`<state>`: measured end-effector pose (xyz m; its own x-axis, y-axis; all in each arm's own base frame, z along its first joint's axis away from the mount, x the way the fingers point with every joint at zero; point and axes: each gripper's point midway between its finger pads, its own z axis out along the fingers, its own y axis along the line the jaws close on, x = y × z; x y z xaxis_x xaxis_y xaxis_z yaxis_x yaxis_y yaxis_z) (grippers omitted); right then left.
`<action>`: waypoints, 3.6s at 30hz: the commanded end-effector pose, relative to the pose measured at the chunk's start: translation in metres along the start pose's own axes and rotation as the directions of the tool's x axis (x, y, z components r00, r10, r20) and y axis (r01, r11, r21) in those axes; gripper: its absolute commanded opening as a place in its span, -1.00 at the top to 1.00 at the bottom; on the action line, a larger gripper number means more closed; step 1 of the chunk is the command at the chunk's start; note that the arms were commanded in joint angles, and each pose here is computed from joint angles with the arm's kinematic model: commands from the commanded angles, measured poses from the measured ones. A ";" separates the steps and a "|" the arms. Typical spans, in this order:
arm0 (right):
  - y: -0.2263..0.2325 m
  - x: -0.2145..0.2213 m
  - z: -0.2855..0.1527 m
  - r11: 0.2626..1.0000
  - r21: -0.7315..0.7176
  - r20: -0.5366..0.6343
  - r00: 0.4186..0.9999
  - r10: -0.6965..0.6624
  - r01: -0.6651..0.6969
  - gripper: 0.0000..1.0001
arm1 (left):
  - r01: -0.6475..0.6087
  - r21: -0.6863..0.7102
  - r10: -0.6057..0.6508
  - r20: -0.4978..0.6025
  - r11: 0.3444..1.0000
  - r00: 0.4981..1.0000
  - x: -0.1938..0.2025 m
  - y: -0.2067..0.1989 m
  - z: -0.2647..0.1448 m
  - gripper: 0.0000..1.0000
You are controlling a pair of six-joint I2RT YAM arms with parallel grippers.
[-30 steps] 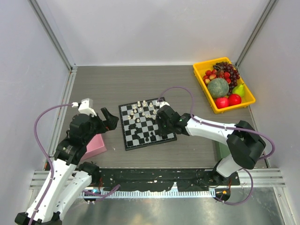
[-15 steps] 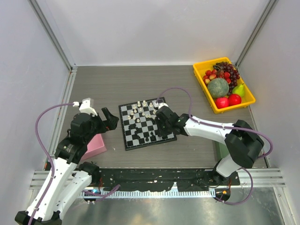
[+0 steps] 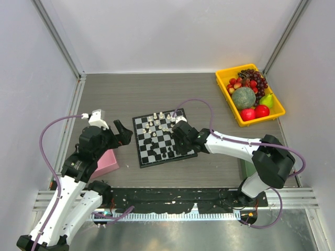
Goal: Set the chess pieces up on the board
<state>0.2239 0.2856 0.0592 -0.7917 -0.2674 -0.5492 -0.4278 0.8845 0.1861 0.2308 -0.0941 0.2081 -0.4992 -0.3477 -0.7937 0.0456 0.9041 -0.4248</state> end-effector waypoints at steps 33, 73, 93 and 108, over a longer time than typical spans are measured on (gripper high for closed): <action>0.019 -0.049 -0.033 0.999 -0.035 0.150 0.989 0.014 -0.009 -0.12 | -0.020 -0.006 0.020 -0.005 1.000 1.000 0.006 0.004 0.004 -0.99; -0.024 -0.053 0.012 0.994 0.103 -0.004 0.999 0.039 -0.039 0.04 | -0.050 -0.049 0.050 0.004 0.998 0.999 0.002 0.012 0.005 -0.99; -0.029 -0.036 0.003 0.994 0.102 -0.015 0.999 0.032 -0.030 0.73 | -0.054 -0.058 0.054 -0.004 0.997 0.999 0.005 0.014 0.007 -0.99; -0.023 -0.008 -0.006 0.994 0.105 -0.029 0.999 0.036 -0.032 0.73 | -0.042 -0.041 0.042 -0.013 0.998 0.999 0.008 0.011 0.010 -0.99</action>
<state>0.2339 0.2639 0.0574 -0.8293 -0.2738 -0.4872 -0.3717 0.9212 0.1149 0.2310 -0.0864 0.1857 -0.5332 -0.3047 -0.7892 0.0109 0.9304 -0.3665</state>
